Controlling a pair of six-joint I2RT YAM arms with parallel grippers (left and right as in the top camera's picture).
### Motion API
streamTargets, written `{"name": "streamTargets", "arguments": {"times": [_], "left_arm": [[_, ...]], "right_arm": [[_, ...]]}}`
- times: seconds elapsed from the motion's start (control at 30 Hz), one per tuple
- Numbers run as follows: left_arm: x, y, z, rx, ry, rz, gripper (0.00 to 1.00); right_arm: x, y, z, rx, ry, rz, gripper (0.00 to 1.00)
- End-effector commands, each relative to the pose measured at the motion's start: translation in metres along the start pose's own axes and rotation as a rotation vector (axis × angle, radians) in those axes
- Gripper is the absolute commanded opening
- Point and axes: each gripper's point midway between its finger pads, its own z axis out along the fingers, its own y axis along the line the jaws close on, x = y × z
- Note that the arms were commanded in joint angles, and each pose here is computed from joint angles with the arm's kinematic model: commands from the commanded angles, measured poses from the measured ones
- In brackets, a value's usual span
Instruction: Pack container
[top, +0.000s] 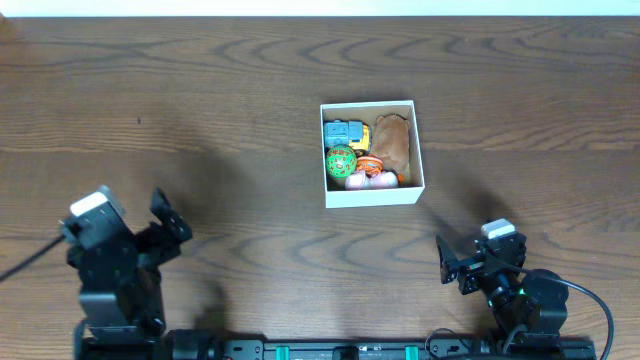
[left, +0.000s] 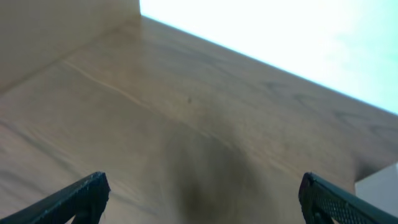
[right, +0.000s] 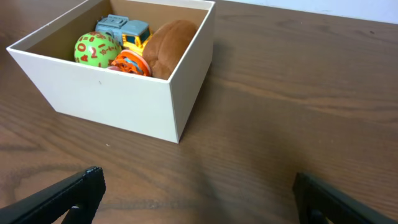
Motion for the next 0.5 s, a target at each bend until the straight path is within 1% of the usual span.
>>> {"name": "streamTargets", "arguments": {"times": [0.0,0.07,0.17,0.33,0.47], "left_arm": [[0.025,-0.007,0.010,0.081,0.005,-0.013,0.98],[0.039,-0.009,0.017,0.108,-0.002,-0.007,0.98],[0.057,-0.012,0.027,0.145,-0.013,0.054,0.98],[0.082,-0.007,0.040,0.142,-0.016,0.128,0.98],[0.093,-0.005,0.044,0.145,-0.029,0.148,0.98]], "right_arm": [[0.000,0.003,0.000,-0.011,-0.004,-0.005,0.99],[0.000,0.003,0.000,-0.011,-0.004,-0.005,0.99],[0.000,0.003,0.000,-0.011,-0.004,-0.005,0.99],[0.000,0.003,0.000,-0.011,-0.004,-0.005,0.99],[0.000,0.003,0.000,-0.011,-0.004,-0.005,0.99]]}}
